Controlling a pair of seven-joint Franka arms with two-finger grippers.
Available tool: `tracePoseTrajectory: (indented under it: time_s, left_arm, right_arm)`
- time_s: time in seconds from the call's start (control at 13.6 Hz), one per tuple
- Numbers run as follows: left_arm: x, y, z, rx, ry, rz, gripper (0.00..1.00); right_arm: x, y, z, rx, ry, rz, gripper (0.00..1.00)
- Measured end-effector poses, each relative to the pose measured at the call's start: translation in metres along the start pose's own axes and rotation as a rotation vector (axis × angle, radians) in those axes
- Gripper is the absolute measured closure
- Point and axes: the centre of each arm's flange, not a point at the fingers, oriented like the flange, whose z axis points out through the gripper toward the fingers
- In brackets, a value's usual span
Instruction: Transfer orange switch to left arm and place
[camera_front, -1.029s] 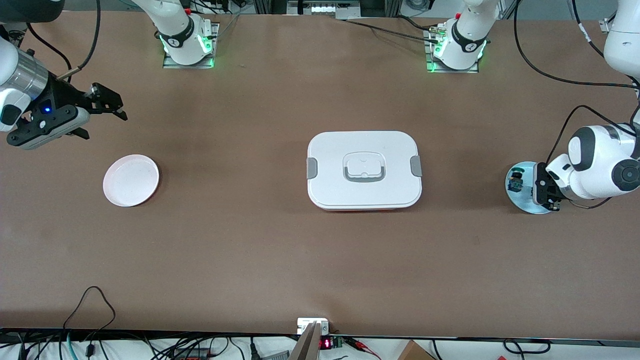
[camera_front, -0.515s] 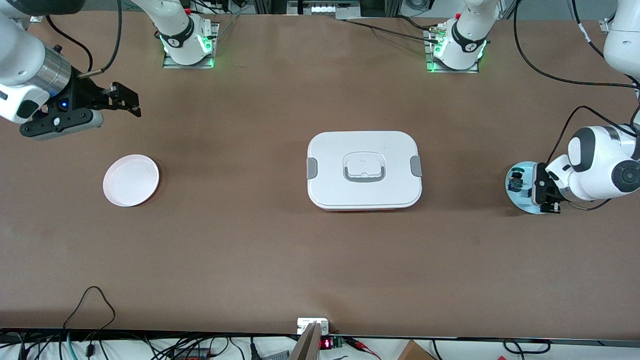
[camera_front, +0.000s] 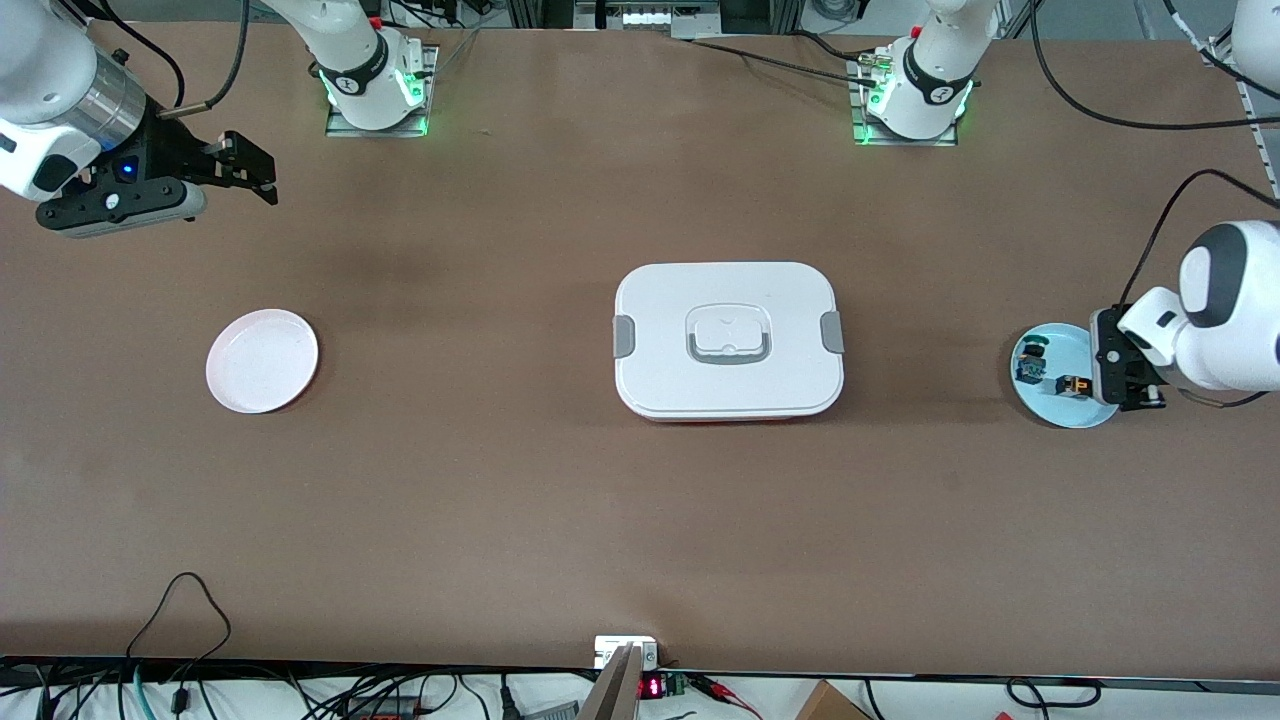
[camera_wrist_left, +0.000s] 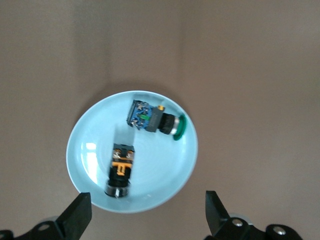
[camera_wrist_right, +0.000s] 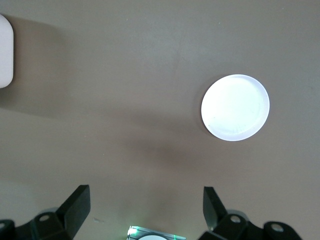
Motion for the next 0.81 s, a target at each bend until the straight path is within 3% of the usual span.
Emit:
tracePoseTrajectory:
  time_s: [0.29,0.66,0.81]
  left_arm:
    - [0.025,0.015,-0.047,-0.089,0.010,-0.252,0.00]
    - [0.090,0.043,-0.125,-0.122,-0.031,-0.612,0.00]
    - [0.099,0.055,-0.149,-0.135,-0.050,-0.708,0.00]
  right_arm:
    - [0.002,0.006,-0.001,-0.004,0.012,0.010,0.00]
    - [0.009,0.015,-0.007,-0.005,0.030,0.023,0.00]
    - [0.013,0.018,-0.007,-0.004,0.031,0.028,0.00]
